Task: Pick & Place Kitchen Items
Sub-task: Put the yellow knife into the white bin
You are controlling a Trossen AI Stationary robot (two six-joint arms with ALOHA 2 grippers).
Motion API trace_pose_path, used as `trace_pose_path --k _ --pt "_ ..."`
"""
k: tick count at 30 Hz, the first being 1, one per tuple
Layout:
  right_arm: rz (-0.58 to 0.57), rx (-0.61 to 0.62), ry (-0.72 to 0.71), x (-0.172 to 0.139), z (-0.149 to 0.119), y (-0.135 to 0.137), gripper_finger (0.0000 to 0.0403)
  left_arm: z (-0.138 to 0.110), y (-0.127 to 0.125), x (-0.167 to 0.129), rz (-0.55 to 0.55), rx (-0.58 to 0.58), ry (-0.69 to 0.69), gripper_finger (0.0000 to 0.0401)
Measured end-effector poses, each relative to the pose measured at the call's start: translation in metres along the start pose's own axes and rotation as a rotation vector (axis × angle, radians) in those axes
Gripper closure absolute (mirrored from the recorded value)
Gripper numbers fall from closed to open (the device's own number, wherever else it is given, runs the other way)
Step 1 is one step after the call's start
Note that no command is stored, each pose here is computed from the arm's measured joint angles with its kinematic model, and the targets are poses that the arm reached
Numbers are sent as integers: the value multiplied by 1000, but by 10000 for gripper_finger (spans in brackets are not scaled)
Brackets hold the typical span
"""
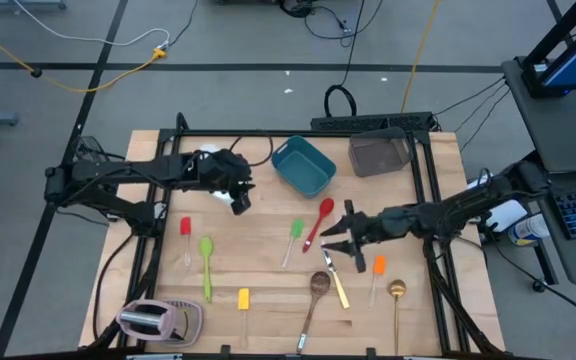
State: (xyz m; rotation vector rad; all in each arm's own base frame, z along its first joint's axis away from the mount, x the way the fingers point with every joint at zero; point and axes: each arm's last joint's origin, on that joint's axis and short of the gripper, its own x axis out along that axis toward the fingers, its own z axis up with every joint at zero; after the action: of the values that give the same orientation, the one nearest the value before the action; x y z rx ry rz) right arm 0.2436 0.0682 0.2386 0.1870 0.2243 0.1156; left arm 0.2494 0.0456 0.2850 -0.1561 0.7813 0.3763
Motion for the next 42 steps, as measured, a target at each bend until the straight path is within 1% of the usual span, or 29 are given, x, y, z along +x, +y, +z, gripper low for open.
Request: trace_pose_path --k 3,6,9,14,17,20,24,28,33,38,42 --pt "-73 68 182 9 -5 8 268 -1 -5 -1 -6 -29 3 295" --pt "-126 165 347 21 -17 16 268 -2 -8 -1 -5 -22 1 295" --pt "-145 273 501 29 -26 23 268 -2 -9 -2 -9 -18 1 295" --pt "-208 458 738 34 -54 25 268 -2 -9 -1 -8 -13 1 295" --pt "-208 486 838 37 -70 28 268 -2 -9 -1 -6 22 1 295" --pt "-224 481 868 40 -81 31 268 -2 -9 -1 -6 58 0 295" --pt "-292 447 860 45 -91 29 268 -2 -9 -1 -6 61 0 295" --pt "-335 406 824 50 -96 27 268 -2 -9 -1 -6 60 0 295" --pt "-333 407 817 55 -101 27 268 -2 -9 -1 -7 56 1 295" --pt "-310 398 795 58 -100 28 268 -2 -9 -1 -7 34 1 295" --pt "-299 330 823 56 -102 27 268 -2 -9 -1 -7 27 2 295"
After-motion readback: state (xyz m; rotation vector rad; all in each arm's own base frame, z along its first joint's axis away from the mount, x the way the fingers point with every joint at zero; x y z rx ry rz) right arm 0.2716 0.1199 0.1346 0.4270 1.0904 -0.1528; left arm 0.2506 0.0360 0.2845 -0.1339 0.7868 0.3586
